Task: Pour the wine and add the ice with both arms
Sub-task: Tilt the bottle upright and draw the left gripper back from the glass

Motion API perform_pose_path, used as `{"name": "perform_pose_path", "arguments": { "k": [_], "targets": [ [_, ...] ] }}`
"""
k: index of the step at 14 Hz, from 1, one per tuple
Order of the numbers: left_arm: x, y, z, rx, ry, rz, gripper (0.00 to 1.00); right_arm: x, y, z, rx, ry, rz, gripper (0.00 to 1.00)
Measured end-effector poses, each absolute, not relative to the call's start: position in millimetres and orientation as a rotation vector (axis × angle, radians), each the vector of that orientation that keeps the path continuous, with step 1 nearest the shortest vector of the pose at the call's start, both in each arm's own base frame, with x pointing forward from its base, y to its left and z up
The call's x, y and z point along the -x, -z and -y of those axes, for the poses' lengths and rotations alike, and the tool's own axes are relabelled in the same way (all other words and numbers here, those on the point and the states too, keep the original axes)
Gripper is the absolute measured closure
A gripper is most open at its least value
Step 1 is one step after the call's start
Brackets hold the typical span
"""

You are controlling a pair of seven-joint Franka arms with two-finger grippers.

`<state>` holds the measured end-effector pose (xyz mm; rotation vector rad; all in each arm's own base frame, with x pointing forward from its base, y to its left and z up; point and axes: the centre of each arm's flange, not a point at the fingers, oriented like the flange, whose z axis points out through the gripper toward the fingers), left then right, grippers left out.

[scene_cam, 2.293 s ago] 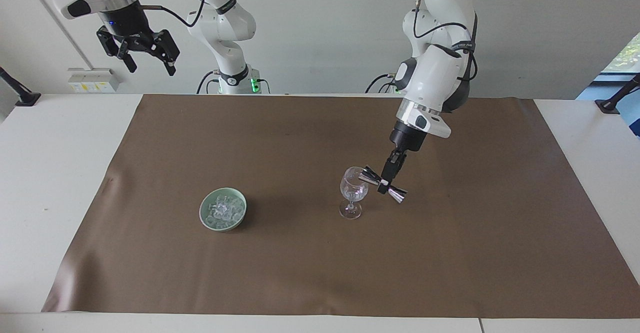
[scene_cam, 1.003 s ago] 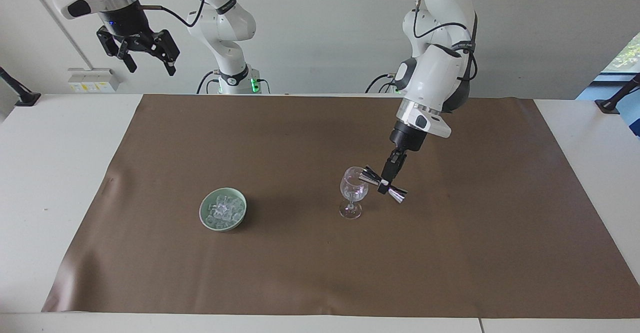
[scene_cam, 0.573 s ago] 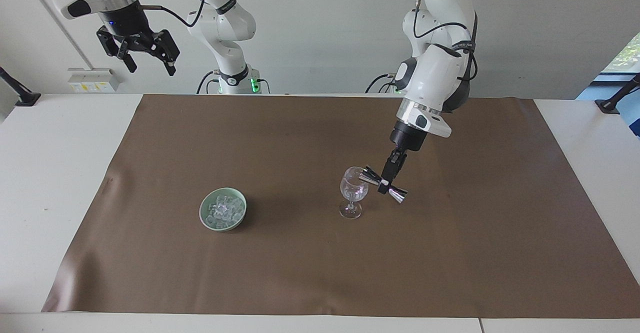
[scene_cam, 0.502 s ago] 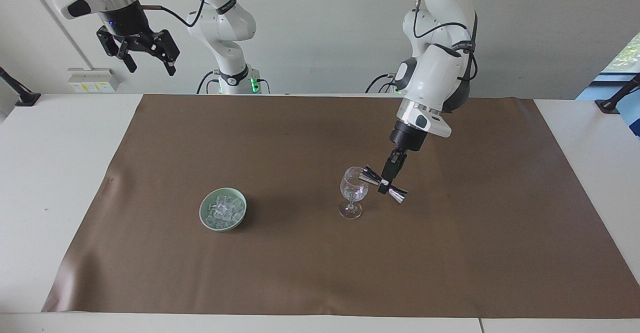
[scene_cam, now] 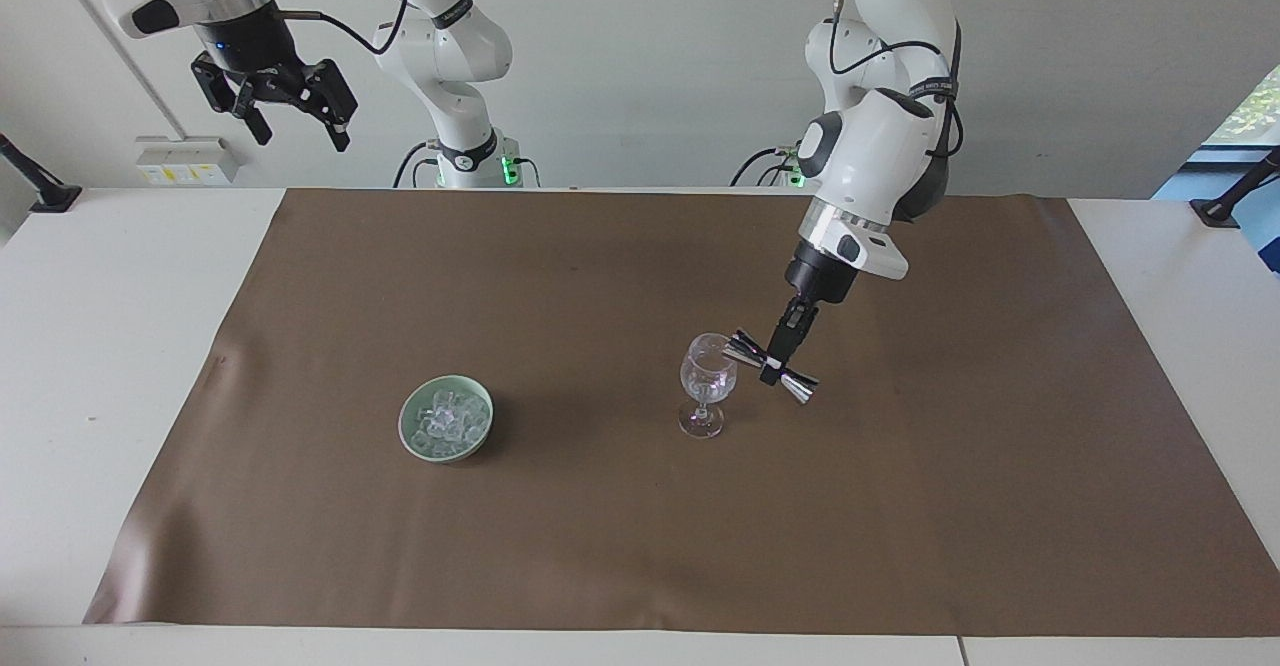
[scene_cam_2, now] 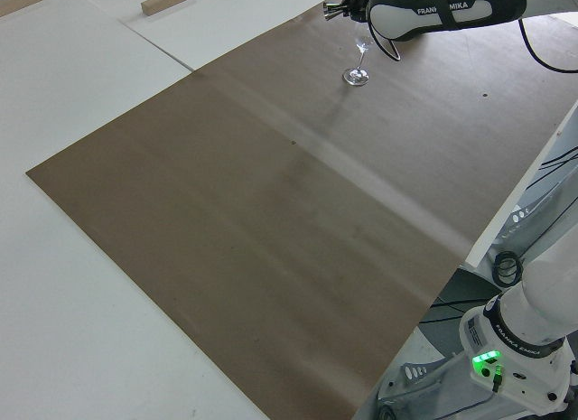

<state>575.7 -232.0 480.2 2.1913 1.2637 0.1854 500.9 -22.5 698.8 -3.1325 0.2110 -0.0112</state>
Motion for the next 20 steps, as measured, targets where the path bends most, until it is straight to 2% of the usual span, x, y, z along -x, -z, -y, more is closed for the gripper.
{"name": "perform_pose_path", "arguments": {
  "k": [6,12,16,20],
  "targets": [
    [-575,-476,169,-2.034,0.249,-1.461,0.78,-506,-700,23,3.131,0.069,-0.211,0.00],
    [-574,-426,113,-1.916,0.650,-1.580,0.78,-514,-673,22,3.132,0.051,-0.207,0.00],
    [-582,-385,79,-1.764,0.807,-1.661,0.78,-522,-649,20,3.132,0.064,-0.200,0.00],
    [-585,-372,48,-1.648,0.867,-1.697,0.78,-534,-604,16,3.130,0.106,-0.189,0.00]
  ]
}}
